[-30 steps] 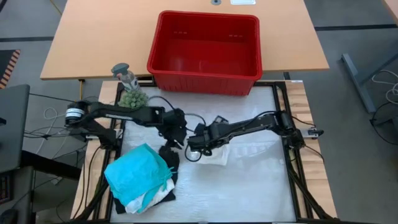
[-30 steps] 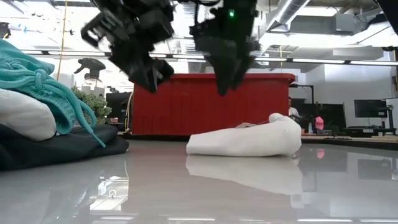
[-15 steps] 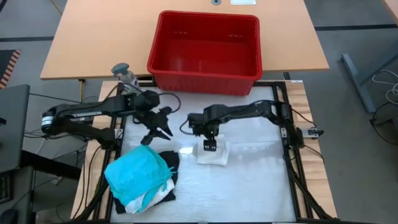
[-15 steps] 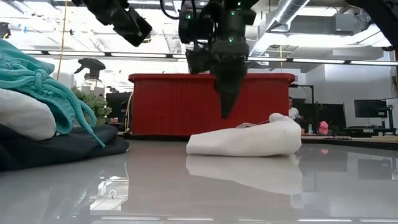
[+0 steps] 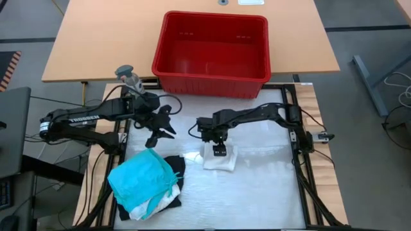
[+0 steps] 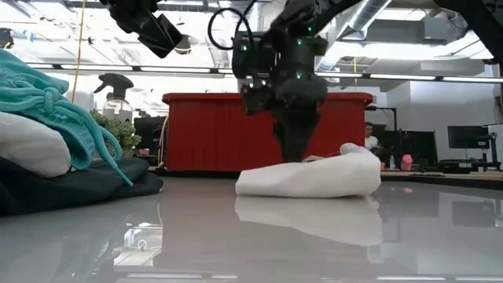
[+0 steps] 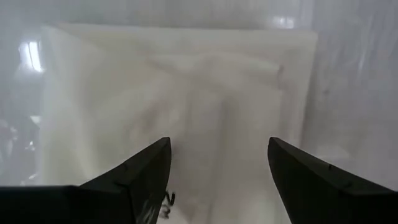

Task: Fold Laundry from Bin
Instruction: Fold the white shorts

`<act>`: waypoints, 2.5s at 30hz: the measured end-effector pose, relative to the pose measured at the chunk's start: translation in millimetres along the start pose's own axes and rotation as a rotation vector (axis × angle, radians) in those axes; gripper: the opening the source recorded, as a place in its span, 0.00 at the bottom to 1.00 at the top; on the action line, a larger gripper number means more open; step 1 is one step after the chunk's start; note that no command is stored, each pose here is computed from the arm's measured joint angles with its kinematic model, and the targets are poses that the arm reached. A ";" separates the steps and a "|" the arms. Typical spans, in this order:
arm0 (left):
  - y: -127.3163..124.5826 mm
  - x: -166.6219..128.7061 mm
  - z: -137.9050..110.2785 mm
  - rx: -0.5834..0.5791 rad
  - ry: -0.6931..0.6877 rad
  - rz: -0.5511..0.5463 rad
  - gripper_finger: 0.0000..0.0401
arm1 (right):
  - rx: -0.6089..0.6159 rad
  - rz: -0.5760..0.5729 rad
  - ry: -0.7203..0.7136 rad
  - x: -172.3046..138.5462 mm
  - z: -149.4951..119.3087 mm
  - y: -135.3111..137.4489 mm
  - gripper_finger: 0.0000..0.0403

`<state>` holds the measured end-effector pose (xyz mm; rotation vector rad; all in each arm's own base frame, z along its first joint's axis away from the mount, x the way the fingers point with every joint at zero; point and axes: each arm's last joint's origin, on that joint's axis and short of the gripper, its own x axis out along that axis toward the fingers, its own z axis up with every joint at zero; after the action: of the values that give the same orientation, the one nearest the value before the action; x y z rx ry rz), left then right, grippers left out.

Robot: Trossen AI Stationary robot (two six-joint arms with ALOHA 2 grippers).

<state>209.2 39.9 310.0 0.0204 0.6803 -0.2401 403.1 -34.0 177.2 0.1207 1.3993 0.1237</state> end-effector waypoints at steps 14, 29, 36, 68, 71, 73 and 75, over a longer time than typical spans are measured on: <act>2.5 0.0 -0.2 -0.010 0.018 0.083 0.19 | -0.012 0.006 -0.037 5.2 1.3 0.3 0.57; 2.8 0.0 -0.7 -0.008 0.024 0.094 0.19 | -0.013 0.008 -0.041 17.3 -3.8 2.3 0.39; 2.7 0.0 -0.9 -0.005 0.026 0.093 0.19 | -0.011 0.003 -0.033 15.5 -4.1 2.2 0.27; 2.7 0.2 -1.1 -0.009 0.028 0.093 0.19 | -0.043 -0.208 -0.250 -10.8 43.2 -32.3 0.13; 2.8 0.3 -1.1 -0.017 0.026 0.093 0.19 | -0.029 -0.209 -0.249 -11.9 42.3 -36.7 0.19; 3.3 2.3 -2.4 -0.034 0.019 0.095 0.19 | 0.004 -0.208 -0.260 -12.9 42.4 -41.3 0.24; 4.0 4.5 -4.3 -0.051 0.018 0.104 0.19 | 0.037 -0.212 -0.282 -17.3 44.0 -47.8 0.32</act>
<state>210.8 43.3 303.6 0.0095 0.7015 -0.1224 444.4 -84.4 193.8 0.0190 1.1245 -0.0931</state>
